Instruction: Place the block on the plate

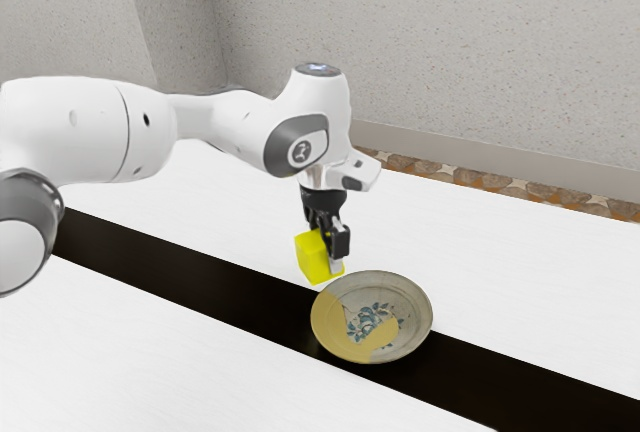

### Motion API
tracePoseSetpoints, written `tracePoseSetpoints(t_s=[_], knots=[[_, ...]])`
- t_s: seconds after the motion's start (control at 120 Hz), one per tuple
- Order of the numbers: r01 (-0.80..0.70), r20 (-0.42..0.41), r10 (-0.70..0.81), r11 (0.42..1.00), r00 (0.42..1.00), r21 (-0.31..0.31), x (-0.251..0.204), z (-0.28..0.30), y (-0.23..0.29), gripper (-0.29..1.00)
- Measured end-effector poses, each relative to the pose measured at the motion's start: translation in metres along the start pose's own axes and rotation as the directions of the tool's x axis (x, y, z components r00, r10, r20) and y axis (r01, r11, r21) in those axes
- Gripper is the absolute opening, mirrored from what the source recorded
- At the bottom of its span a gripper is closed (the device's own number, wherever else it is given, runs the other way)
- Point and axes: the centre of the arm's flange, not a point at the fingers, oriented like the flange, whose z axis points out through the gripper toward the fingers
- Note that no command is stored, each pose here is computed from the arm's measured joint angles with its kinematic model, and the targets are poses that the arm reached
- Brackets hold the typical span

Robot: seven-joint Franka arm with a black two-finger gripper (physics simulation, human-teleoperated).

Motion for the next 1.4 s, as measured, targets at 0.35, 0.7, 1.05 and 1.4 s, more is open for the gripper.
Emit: tracePoseSetpoints(t_s=[0.35,0.7,1.05,1.4], knots=[[-0.112,0.039,0.113,0.993,0.993,-0.043,0.034,0.034,0.086,0.43],[-0.120,0.027,0.121,0.992,0.992,-0.047,0.041,0.039,0.093,0.62],[0.041,0.037,-0.039,0.997,0.999,-0.059,-0.019,-0.029,0.000,0.69],[0.275,0.009,-0.275,0.961,0.961,-0.012,-0.114,-0.101,-0.129,0.70]])
